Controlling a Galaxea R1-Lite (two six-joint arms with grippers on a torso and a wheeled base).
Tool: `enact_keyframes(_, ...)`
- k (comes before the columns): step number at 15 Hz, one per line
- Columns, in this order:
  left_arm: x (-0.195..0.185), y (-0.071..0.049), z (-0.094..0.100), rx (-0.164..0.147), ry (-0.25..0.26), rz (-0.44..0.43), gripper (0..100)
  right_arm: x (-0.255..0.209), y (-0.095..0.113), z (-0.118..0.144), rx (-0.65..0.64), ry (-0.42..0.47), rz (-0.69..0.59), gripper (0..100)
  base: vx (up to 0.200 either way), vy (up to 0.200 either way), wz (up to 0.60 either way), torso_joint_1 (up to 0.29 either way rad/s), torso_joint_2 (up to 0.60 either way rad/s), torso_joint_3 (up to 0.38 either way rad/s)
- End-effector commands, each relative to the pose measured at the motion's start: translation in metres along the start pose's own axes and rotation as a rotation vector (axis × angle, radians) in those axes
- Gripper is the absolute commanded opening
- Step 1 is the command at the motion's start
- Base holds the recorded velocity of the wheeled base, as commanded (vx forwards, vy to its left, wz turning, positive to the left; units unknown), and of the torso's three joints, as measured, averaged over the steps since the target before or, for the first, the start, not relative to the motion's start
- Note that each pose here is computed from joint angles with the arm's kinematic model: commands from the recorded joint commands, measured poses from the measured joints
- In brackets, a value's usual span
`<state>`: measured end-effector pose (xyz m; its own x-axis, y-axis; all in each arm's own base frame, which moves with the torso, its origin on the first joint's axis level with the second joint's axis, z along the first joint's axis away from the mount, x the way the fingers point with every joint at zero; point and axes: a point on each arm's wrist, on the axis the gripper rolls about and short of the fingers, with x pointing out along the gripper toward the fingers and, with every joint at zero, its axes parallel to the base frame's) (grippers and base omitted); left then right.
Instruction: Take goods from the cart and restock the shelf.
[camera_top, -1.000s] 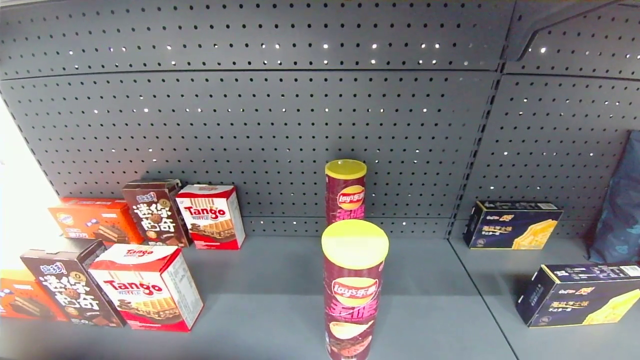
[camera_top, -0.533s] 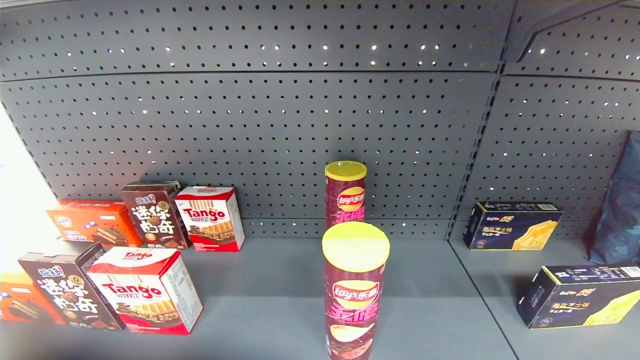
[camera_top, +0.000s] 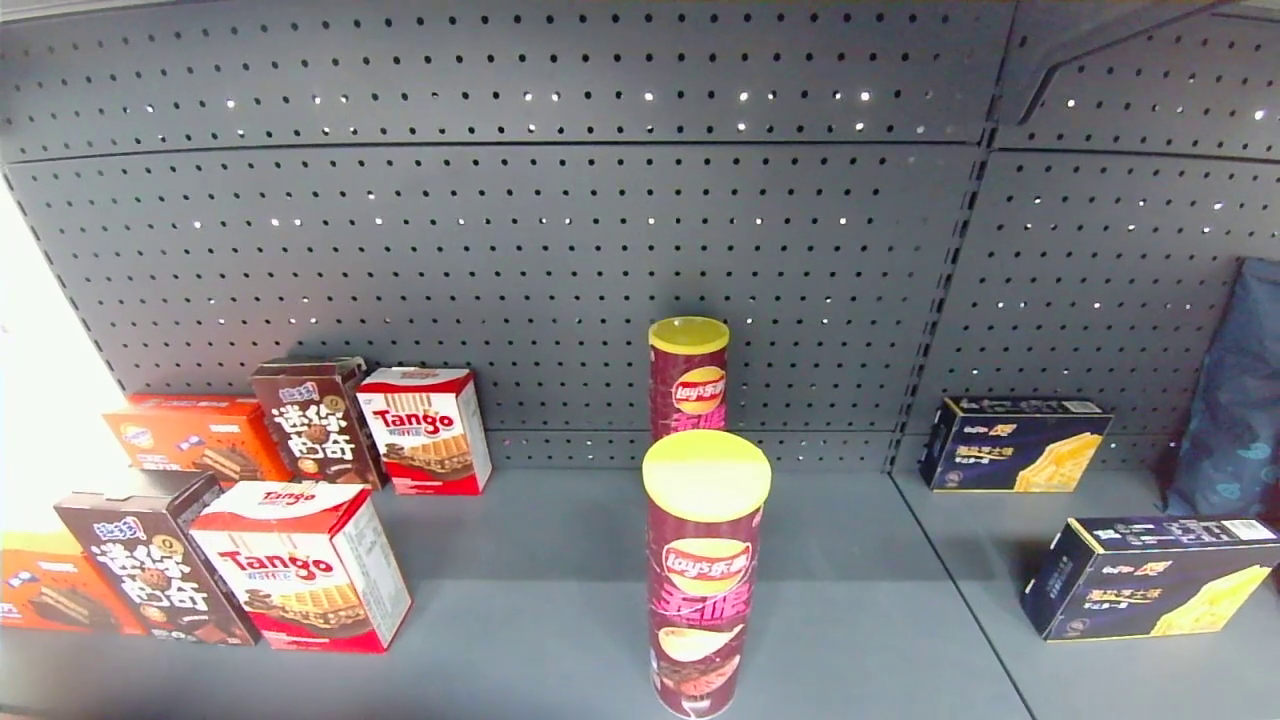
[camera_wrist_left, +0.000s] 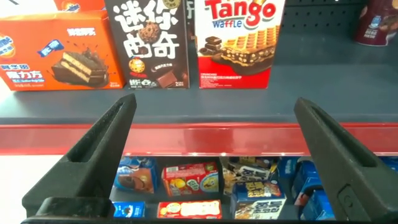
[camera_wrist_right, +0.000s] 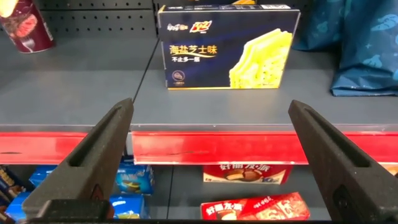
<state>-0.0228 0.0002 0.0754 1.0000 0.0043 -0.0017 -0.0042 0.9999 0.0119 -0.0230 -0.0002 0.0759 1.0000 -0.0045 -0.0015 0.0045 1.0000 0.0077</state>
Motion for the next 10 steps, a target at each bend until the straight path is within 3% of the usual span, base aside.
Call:
enact_keyframes(1,0.0,0.0,0.0,0.0,0.0,0.002,100,0.0,0.0,0.0,0.0,0.0,0.0,100,0.0,0.0,0.0,0.0,0.0,0.0)
enact_keyframes(10,0.0,0.0,0.0,0.0,0.0,0.0,100,0.0,0.0,0.0,-0.002,0.0,0.0,100,0.0,0.0,0.0,0.0,0.0,0.0)
